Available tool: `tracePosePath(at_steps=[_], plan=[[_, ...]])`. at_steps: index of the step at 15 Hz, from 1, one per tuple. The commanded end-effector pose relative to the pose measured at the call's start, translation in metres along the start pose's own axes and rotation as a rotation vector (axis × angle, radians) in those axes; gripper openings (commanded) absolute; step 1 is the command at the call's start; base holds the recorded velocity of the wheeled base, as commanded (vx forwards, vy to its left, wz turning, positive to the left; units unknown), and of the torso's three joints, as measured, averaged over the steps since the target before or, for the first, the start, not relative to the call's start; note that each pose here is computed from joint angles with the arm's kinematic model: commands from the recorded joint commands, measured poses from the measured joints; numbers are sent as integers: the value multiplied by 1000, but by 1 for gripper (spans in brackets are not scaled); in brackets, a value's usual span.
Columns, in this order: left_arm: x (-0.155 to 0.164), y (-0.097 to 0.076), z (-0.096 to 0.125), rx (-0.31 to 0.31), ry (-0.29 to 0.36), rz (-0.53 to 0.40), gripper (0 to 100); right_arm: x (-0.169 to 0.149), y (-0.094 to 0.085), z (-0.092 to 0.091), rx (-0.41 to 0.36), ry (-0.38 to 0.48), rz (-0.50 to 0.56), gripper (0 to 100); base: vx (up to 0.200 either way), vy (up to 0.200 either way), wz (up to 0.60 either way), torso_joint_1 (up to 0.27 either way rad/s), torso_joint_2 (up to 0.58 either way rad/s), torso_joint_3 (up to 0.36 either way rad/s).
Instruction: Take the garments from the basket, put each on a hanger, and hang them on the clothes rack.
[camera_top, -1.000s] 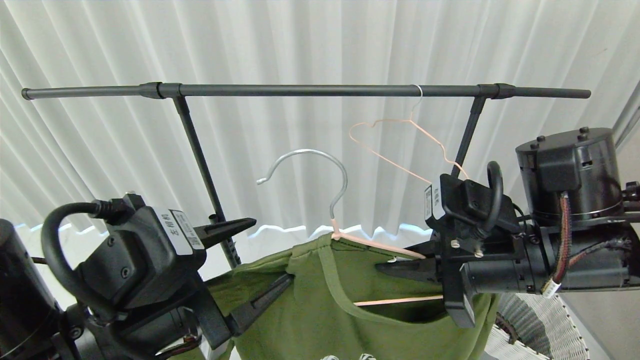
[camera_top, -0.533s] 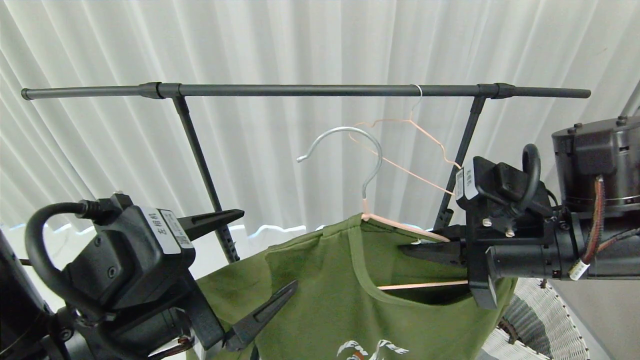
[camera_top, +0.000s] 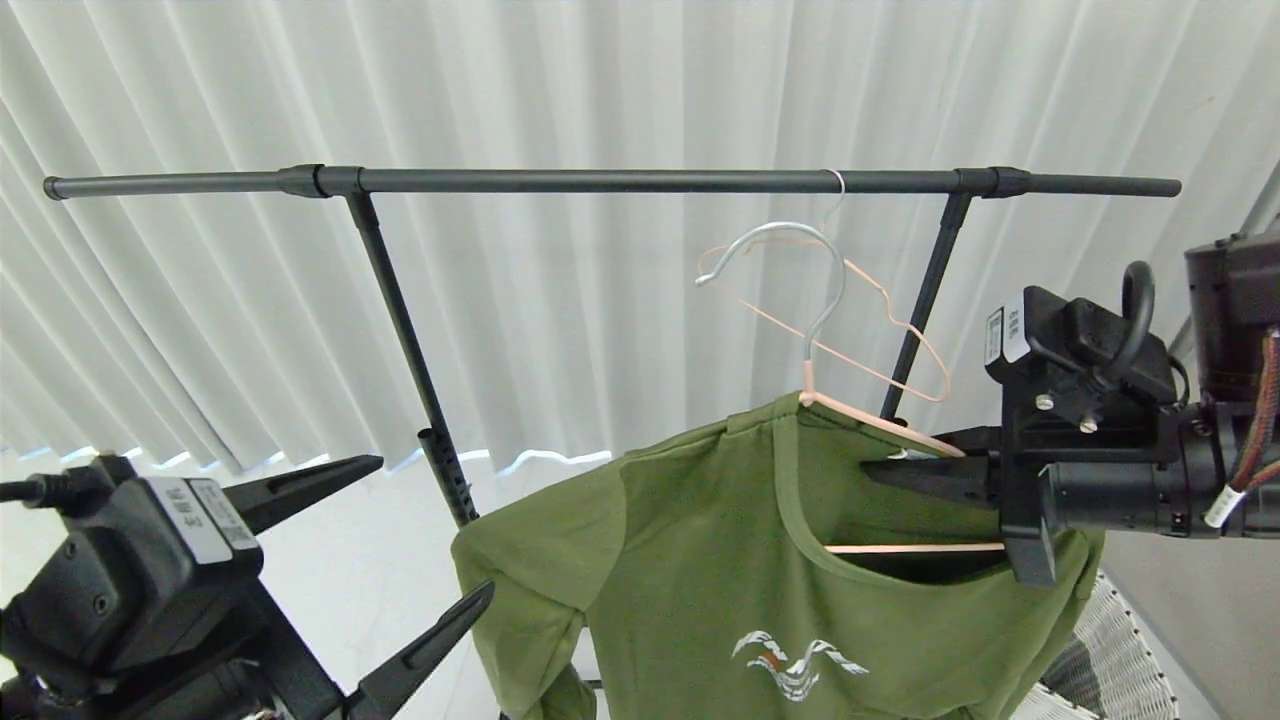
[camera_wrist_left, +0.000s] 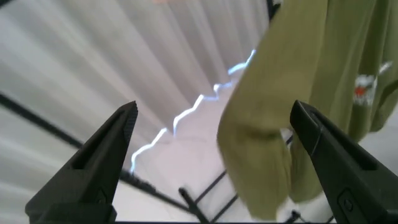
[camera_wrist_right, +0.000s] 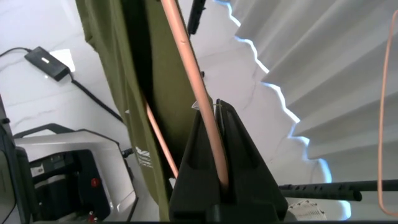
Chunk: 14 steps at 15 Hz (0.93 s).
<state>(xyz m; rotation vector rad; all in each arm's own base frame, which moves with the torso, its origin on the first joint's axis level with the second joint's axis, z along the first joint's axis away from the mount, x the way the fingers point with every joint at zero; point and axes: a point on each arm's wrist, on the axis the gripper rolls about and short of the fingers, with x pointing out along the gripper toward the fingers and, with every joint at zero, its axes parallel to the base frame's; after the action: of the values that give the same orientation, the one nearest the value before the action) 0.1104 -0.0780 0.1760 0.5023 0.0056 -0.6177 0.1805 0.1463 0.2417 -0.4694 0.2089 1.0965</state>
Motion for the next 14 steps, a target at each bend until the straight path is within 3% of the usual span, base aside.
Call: tracePosePath(at_steps=[1,5,9,10,14], plan=[[-10,-4,-17,-2,49,13,100,-4,-1,2,-4,-11,-11,0,0,0,0,0,0,0],[7,-4,-33,-24,174,-1,100,-9,2,6,-15,-31,-13,0,0,0,0,0,0,0],[23,-5,-36,-29,224,-23,100,-10,7,10,-30,-52,2,0,0,0,0,0,0,0],[23,-4,-36,-35,222,-21,0,-11,7,10,-31,-55,1,0,0,0,0,0,0,0],[19,6,-46,-59,278,57,0,-13,6,10,-28,-49,-16,0,0,0,0,0,0,0]])
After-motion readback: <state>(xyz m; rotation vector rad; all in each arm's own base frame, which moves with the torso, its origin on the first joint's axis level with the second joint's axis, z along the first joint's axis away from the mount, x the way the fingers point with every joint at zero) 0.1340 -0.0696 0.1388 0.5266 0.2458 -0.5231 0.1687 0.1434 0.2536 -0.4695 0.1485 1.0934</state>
